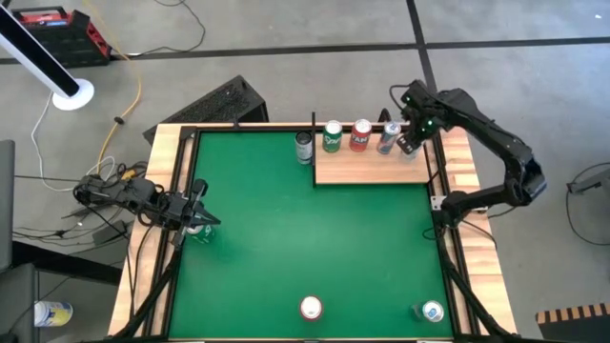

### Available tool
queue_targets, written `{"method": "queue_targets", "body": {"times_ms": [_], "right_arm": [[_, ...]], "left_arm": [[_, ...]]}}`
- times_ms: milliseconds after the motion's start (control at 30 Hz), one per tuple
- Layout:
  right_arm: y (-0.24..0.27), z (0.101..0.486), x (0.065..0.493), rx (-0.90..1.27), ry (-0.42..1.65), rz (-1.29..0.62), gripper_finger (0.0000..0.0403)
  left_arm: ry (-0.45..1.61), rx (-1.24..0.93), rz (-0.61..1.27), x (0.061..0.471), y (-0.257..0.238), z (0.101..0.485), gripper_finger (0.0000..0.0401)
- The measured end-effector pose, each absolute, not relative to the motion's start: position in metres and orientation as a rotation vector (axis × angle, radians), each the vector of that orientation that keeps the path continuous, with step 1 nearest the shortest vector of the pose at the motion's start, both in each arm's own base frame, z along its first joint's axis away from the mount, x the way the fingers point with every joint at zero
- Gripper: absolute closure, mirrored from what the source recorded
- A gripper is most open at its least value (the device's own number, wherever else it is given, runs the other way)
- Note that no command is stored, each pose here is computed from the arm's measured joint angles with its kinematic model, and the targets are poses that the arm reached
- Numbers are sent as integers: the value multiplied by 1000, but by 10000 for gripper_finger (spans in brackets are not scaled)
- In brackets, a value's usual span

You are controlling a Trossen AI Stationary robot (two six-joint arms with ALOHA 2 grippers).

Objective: Place canned beverage on shelf
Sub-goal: Put the bottom white and blue soda can on the shelf

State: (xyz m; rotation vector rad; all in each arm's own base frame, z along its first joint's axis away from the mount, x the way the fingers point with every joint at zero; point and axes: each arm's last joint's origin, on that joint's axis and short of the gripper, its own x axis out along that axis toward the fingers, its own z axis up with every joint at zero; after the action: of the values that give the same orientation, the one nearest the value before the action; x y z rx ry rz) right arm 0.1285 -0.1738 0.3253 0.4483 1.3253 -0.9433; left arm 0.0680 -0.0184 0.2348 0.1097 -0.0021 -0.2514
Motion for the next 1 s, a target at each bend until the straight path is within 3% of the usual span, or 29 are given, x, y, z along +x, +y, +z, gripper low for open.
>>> {"method": "queue_targets", "body": {"times_ms": [433, 900, 1000], "right_arm": [[-188, 326, 119, 381, 1288, -788, 125], [-191, 328, 121, 387, 1248, -855, 125], [-187, 327, 122, 402, 1267, -837, 104]], "left_arm": [[-2, 110, -241, 68, -18, 235, 401], [-2, 110, -241, 68, -18, 235, 401], [-2, 110, -241, 68, -18, 235, 401]]}}
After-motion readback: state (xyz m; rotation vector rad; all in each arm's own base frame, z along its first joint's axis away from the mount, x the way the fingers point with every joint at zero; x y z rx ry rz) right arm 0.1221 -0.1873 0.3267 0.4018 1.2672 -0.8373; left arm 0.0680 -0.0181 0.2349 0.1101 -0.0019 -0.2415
